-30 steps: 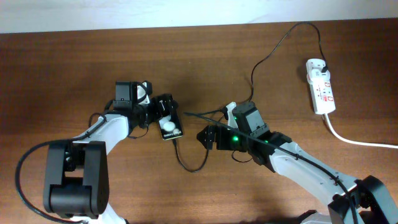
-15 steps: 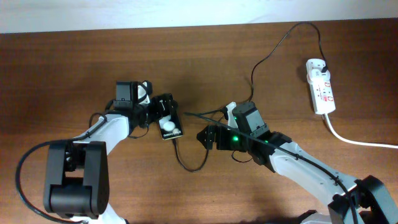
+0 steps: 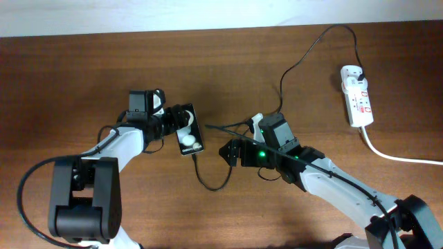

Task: Plug charger to phone and switch on socket
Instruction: 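Lower the phone flat onto the table with the left gripper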

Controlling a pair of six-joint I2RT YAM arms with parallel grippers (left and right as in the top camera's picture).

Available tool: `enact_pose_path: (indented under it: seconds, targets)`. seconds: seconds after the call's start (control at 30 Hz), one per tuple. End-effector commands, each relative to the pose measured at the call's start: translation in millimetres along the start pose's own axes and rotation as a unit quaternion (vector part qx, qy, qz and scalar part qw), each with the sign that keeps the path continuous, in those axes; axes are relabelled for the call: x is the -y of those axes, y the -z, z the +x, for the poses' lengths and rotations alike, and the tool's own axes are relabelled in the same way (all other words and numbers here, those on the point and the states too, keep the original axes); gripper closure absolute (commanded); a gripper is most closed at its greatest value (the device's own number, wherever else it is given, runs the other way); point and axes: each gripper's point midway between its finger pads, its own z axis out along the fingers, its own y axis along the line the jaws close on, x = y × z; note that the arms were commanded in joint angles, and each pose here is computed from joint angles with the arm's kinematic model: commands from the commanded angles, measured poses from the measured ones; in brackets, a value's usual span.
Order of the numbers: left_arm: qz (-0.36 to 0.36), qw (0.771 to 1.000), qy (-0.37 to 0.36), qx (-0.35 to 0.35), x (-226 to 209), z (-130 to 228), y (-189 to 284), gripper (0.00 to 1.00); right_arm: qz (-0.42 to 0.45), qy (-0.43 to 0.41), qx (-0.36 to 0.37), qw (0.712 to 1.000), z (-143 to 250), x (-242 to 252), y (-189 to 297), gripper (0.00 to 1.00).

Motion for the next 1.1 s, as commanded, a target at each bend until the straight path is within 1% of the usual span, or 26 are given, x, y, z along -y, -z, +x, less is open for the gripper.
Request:
enact_pose_path:
  seconds: [0.0,0.07,0.17,0.2,0.27,0.4,0.43,0.47,0.5,0.53,0.6,0.63,0.73,0.87,0.97,1.07]
  targets:
    - [0.030,1.000,-0.009,-0.006,12,3,-2,0.25,0.001,0.007,0.010,1.000,-5,-1,4,0.01]
    - [0.050,0.999,-0.016,-0.014,22,6,-2,0.24,0.001,0.007,0.010,1.000,-5,-1,4,0.02]
    - [0.065,0.997,-0.031,-0.020,37,13,-5,0.18,0.001,0.007,0.010,1.000,-5,-1,4,0.01]
    - [0.061,0.997,-0.033,-0.017,37,12,-6,0.11,0.001,0.007,0.010,1.000,-5,-1,4,0.01]
    - [0.042,0.999,-0.031,-0.005,29,7,-6,0.10,0.001,0.007,0.010,1.000,-5,-1,4,0.01]
    - [0.030,0.999,-0.007,0.007,9,-5,0,0.11,0.001,0.007,0.010,1.000,-5,-1,4,0.01]
    - [0.026,1.000,-0.002,0.007,4,-7,2,0.16,0.001,0.007,0.010,1.000,-5,-1,4,0.01]
    - [0.020,1.000,0.007,0.006,-3,-8,3,0.31,0.001,0.007,0.010,1.000,-5,-1,4,0.01]
    - [0.012,1.000,0.011,0.006,-7,-8,4,0.47,0.001,0.007,0.010,1.000,-5,-1,4,0.01]
    - [-0.007,1.000,0.014,0.009,-15,-8,4,0.70,0.001,0.007,0.010,1.000,-5,-1,4,0.01]
    - [-0.031,0.999,0.015,0.016,-23,-9,4,0.93,0.001,0.007,0.010,1.000,-5,-1,4,0.01]
    - [-0.040,0.999,0.016,0.018,-26,-10,4,1.00,0.001,0.007,0.010,1.000,-5,-1,4,0.01]
    - [-0.044,0.999,0.017,0.016,-28,-9,4,1.00,0.001,0.007,0.010,1.000,-5,-1,4,0.01]
    - [-0.077,0.997,0.007,0.024,-32,-7,2,1.00,0.001,0.007,0.010,1.000,-5,-1,4,0.01]
    - [-0.127,0.991,-0.014,0.044,-35,-7,1,1.00,0.001,0.007,0.010,1.000,-5,-1,4,0.01]
    - [-0.138,0.989,-0.021,0.048,-34,-6,0,1.00,0.001,0.007,0.010,1.000,-5,-1,4,0.01]
